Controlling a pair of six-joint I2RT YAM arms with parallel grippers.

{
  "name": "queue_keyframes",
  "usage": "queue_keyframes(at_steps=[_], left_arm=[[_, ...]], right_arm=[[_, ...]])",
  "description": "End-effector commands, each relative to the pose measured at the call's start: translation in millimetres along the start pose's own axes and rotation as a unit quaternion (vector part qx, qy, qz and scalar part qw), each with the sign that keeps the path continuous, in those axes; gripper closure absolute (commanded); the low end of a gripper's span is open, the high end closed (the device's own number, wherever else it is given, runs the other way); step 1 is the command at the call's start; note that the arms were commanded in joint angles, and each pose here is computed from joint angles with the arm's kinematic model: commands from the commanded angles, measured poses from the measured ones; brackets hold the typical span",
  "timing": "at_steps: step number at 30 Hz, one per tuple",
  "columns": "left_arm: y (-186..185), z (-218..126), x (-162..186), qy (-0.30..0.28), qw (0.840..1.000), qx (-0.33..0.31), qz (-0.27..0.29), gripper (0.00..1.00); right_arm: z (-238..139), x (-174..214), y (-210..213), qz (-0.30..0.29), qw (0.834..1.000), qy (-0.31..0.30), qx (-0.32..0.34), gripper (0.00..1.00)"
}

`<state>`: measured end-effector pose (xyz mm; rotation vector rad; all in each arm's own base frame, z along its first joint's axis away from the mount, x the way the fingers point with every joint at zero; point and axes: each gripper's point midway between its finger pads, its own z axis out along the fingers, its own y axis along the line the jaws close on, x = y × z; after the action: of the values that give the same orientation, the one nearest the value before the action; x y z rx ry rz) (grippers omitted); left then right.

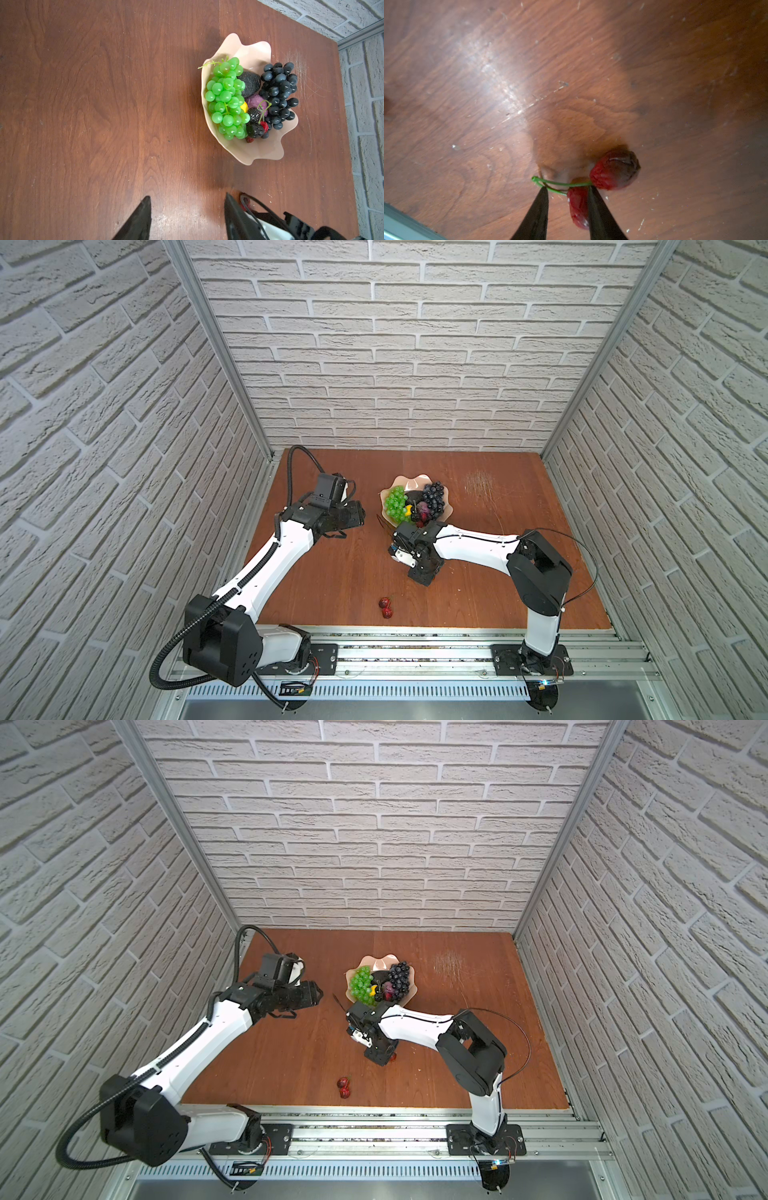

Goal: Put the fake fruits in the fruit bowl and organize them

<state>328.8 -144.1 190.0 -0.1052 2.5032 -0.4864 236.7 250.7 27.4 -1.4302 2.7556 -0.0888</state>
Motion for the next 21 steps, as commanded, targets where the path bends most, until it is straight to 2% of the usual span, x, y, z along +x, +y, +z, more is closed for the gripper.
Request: queue_keyframes(at_steps=[1,14,18,21], left_arm=[[0,-3,-6,-0.006,1.000,0.000,-0.004,0.43],[0,-4,-6,-0.008,1.000,-0.001,-0.004,0.43],[0,-4,-6,-0.010,1.000,-0.001,-0.003,0.43],[0,-4,-6,-0.009,1.000,-0.001,-0.004,0.43]], right_arm=[[0,-1,5,0.003,1.000,-0.007,-0.010,0.66],[16,1,21,0.007,0.998,0.012,-0.053,0.65],[19,2,24,0.011,0.998,0.011,-0.063,0.67],[25,4,26,0.014,0.997,0.018,-0.068,0.73]])
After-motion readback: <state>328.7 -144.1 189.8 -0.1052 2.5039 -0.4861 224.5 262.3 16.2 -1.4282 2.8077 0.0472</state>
